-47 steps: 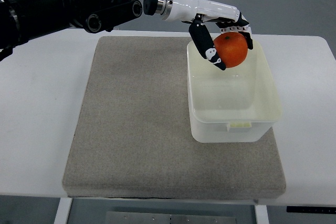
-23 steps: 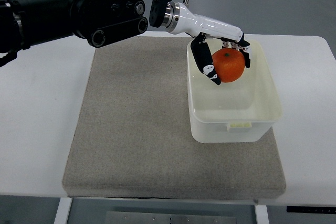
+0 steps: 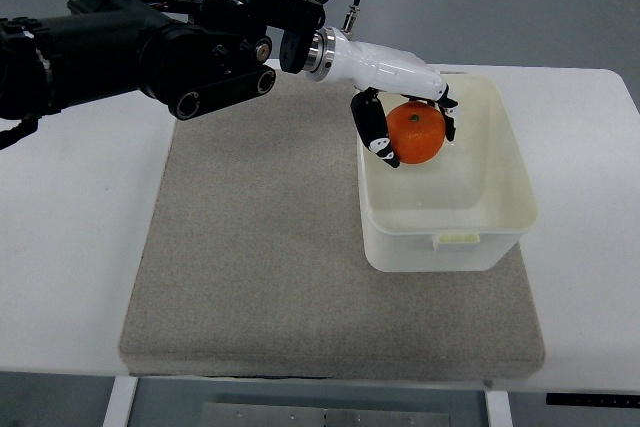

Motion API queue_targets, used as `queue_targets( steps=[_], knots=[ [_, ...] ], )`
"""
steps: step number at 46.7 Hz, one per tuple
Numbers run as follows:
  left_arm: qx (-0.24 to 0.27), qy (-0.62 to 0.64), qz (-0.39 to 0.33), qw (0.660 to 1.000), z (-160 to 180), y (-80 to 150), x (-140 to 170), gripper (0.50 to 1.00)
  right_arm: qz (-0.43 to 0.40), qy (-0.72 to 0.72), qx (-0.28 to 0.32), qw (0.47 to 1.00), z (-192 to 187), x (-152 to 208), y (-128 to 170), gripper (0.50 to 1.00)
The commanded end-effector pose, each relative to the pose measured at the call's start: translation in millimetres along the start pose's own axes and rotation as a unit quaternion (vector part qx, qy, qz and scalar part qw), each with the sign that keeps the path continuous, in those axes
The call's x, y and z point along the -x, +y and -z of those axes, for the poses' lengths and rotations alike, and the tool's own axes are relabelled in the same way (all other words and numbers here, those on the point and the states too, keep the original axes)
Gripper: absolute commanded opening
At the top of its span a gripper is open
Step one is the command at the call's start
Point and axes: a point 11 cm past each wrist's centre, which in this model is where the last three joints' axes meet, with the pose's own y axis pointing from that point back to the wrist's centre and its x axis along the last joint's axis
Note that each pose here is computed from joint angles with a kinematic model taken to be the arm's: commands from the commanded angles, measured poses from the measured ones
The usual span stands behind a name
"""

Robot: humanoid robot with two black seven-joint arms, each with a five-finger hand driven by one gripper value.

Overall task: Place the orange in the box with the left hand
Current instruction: 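Lower the orange into the box and open the left hand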

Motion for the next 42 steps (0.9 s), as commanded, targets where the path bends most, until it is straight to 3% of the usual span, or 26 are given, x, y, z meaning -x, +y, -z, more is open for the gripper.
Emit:
queue_targets(
  steps=[1,19,21,24,28,30,39,42],
  knots=[
    [0.003,0.003,0.003,1.000,-1.1,-3.7,4.8,0.500,0.000,0.000,0.000,1.000,-0.1,0.0,0.0,0.926],
    [0.004,0.006,-0.016,1.000,-0.5,-10.5,7.4,0.510,0.000,0.000,0.000,1.000,-0.1,0.0,0.0,0.926],
    [0.004,0.003,-0.020,1.000,-0.5,-10.4,6.4,0.563,0.000,0.000,0.000,1.000,-0.1,0.0,0.0,0.926],
    [0.004,0.004,-0.026,1.000,-0.5,-10.5,5.4,0.739,0.000,0.000,0.000,1.000,-0.1,0.0,0.0,0.926],
    [0.005,0.000,-0.033,0.999,-0.7,-10.7,4.7,0.793,0.000,0.000,0.000,1.000,-0.1,0.0,0.0,0.926],
    [0.004,0.003,-0.033,0.999,0.6,-10.9,7.8,0.861,0.000,0.000,0.000,1.000,-0.1,0.0,0.0,0.926],
    [0.007,0.007,-0.032,0.999,-0.7,-13.6,11.5,0.889,0.000,0.000,0.000,1.000,-0.1,0.0,0.0,0.926],
    [0.007,0.008,-0.033,0.999,-0.4,-13.9,13.0,0.938,0.000,0.000,0.000,1.000,-0.1,0.0,0.0,0.926]
  ],
)
